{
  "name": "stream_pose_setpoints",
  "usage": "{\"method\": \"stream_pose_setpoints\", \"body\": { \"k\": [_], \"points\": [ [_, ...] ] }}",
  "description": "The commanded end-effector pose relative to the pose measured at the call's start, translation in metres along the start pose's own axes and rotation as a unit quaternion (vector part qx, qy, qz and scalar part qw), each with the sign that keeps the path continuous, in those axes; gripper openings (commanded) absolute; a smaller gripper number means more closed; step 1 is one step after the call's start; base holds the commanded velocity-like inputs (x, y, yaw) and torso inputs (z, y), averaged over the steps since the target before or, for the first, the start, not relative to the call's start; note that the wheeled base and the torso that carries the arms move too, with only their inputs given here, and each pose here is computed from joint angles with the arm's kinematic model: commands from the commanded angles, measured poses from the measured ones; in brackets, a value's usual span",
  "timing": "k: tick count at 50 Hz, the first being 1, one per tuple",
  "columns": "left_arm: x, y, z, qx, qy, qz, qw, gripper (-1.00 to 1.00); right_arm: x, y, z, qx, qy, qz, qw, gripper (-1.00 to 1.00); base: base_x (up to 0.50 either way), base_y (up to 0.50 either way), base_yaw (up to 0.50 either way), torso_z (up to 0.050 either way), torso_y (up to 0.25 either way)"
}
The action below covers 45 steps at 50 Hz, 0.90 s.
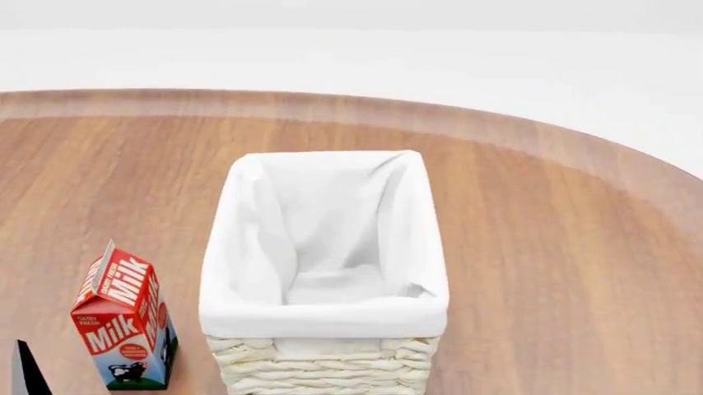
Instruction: Pick up the alphabet soup, and put it in the basket.
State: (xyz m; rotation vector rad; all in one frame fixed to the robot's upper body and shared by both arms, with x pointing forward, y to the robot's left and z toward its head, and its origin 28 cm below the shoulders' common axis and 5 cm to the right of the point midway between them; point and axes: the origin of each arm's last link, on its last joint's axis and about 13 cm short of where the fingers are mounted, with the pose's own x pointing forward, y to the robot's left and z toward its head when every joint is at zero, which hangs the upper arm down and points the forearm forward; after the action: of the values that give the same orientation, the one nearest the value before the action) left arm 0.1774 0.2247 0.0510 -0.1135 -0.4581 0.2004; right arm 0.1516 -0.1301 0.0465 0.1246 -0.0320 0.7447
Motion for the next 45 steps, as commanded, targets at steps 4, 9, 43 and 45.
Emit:
{"method": "stream_pose_setpoints", "body": {
  "k": [4,9,43,45],
  "points": [
    [-0.001,0.0,0.0,0.0,-0.001,0.0,1.0,1.0,-0.003,0.01,-0.005,-0.031,0.039,0.064,0.997,1.0,0.0,0.0,0.0,0.0,0.0],
    [-0.001,0.0,0.001,0.0,-0.001,0.0,1.0,1.0,-0.004,0.011,-0.008,-0.036,0.049,0.072,0.996,1.0,0.0,0.0,0.0,0.0,0.0],
    [-0.001,-0.001,0.0,0.003,0.0,-0.002,1.0,1.0,-0.014,0.031,-0.018,-0.071,0.078,0.184,0.977,1.0,0.0,0.0,0.0,0.0,0.0],
    [-0.001,-0.001,0.001,0.002,0.0,-0.002,1.0,1.0,-0.014,0.031,-0.018,-0.07,0.079,0.184,0.977,1.0,0.0,0.0,0.0,0.0,0.0]
  ]
}}
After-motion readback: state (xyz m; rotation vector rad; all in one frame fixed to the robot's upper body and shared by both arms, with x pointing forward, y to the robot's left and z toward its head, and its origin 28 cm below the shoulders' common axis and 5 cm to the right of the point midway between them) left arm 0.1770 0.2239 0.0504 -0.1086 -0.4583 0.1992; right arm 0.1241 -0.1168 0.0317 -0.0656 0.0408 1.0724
